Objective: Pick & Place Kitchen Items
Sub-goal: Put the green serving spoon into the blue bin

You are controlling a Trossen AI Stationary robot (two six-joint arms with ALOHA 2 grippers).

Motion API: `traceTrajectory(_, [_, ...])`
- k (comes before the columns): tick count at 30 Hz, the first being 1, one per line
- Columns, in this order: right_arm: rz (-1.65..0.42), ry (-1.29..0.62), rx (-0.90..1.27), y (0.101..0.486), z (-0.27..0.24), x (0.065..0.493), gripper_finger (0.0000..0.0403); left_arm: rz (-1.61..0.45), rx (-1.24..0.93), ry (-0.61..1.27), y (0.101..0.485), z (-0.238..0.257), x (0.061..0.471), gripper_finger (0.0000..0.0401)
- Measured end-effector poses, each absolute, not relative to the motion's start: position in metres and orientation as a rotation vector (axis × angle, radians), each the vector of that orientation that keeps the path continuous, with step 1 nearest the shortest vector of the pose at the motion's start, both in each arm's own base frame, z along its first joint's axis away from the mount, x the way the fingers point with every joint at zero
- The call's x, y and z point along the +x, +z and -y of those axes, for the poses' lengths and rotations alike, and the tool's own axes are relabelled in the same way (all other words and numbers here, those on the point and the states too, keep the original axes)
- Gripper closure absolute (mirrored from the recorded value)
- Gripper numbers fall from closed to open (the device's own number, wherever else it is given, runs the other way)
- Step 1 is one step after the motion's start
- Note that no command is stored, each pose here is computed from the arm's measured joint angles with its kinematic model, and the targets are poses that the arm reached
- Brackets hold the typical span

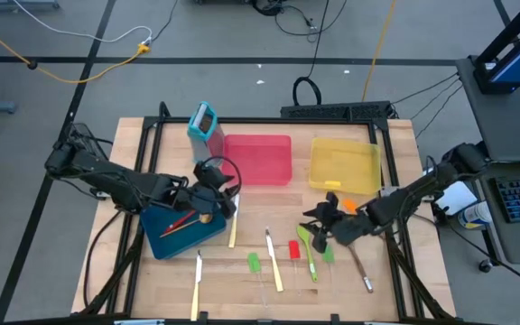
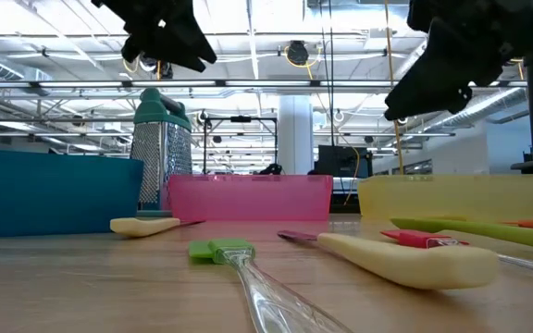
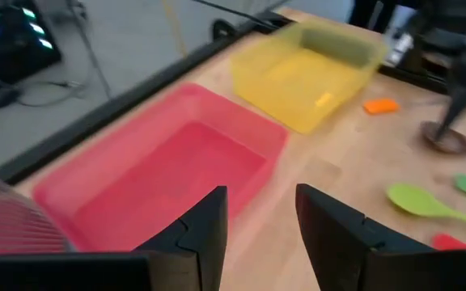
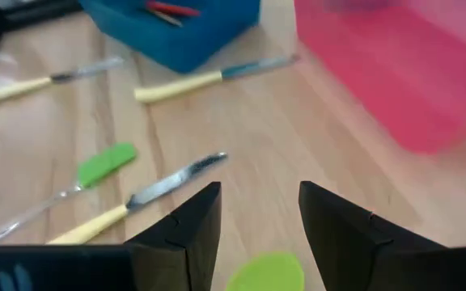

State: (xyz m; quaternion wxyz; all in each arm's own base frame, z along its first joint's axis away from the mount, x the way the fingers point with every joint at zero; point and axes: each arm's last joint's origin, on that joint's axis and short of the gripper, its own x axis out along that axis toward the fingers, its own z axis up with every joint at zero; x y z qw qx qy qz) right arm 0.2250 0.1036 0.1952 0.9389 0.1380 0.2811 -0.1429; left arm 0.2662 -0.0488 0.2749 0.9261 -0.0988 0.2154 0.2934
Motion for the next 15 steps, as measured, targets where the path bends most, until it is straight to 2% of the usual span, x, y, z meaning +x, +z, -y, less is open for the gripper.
traceTrajectory(7, [-0.758, -0.349, 0.414, 0.179, -0.105, 0.219, 0.0243, -0.423, -0.177, 0.648, 0.275, 0.047, 0.266, 0.0249])
traceTrajectory(15, [-0.864, -0.327, 0.534, 0.165, -0.115, 0.221, 0.0243, -0.437, -0.137, 0.643, 0.275, 0.046, 0.266, 0.0249])
